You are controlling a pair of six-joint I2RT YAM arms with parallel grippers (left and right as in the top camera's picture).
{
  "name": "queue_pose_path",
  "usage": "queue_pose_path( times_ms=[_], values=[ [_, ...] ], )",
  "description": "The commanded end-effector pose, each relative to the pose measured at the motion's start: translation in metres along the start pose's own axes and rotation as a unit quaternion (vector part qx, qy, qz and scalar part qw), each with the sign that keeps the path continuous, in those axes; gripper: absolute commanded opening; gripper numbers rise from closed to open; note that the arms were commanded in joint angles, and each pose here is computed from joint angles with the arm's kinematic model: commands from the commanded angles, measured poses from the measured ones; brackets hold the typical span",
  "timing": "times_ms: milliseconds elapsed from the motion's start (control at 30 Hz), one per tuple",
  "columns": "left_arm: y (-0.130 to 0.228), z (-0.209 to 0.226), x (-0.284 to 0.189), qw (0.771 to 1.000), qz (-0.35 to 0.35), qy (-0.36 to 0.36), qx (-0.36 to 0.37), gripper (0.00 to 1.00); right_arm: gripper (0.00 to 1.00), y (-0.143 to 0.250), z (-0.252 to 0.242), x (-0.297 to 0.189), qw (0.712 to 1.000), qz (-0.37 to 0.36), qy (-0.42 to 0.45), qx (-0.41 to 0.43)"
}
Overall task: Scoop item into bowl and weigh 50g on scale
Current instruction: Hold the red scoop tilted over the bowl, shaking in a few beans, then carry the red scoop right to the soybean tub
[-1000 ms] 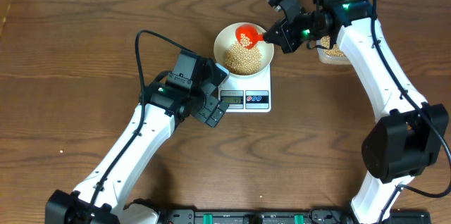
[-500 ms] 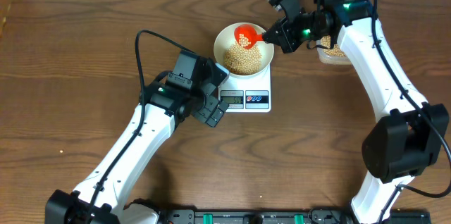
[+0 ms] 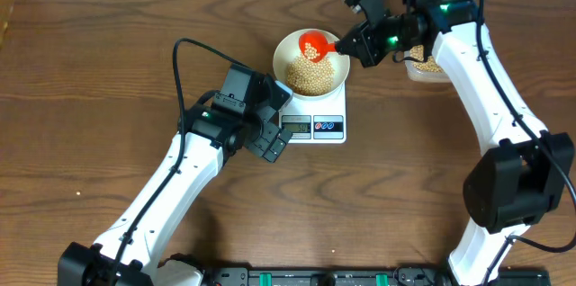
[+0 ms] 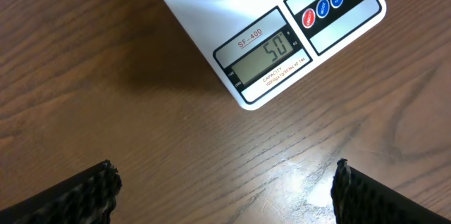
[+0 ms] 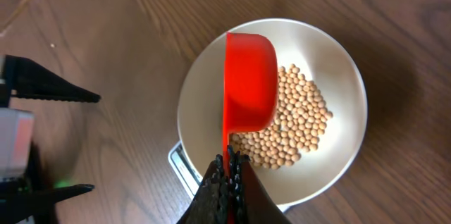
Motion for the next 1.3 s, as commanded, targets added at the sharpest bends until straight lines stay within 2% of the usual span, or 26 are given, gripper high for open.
queue_pose_path(
  times_ms=[0, 300, 533, 733, 1033, 1267],
  values=[
    [0.003, -0.001, 0.002, 1.0, 0.004, 0.007, 0.003, 0.98, 0.01, -0.014, 0.005, -0.026, 0.998, -0.053, -0.034, 0.012],
    [0.003, -0.001, 0.002, 1.0, 0.004, 0.007, 0.003, 0.98, 0.01, -0.026, -0.037, -0.089, 0.979, -0.173, -0.078, 0.081],
    [0.003, -0.001, 0.002, 1.0, 0.004, 0.007, 0.003, 0.98, 0.01, -0.031, -0.091, -0.154, 0.953, -0.264, -0.027, 0.146],
    [0.003, -0.001, 0.002, 1.0, 0.004, 0.007, 0.003, 0.98, 0.01, -0.017, -0.126, -0.209, 0.927, -0.318, 0.016, 0.198],
    [0.003, -0.001, 0.002, 1.0, 0.004, 0.007, 0.003, 0.98, 0.01, 0.017, -0.142, -0.242, 0.905, -0.326, 0.012, 0.273],
    [0.003, -0.001, 0.002, 1.0, 0.004, 0.007, 0.003, 0.98, 0.01, 0.054, -0.142, -0.223, 0.894, -0.264, 0.039, 0.36]
  ],
)
Point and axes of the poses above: each gripper's point midway between its finger pads, its own x axis out along the fingers, its own z axis along the line the jaws close on, y = z × x, the point moved 5 cm from there along -x, back along the fingers, and after that the axes turned 5 degrees about -x, right-handed, at the moved point
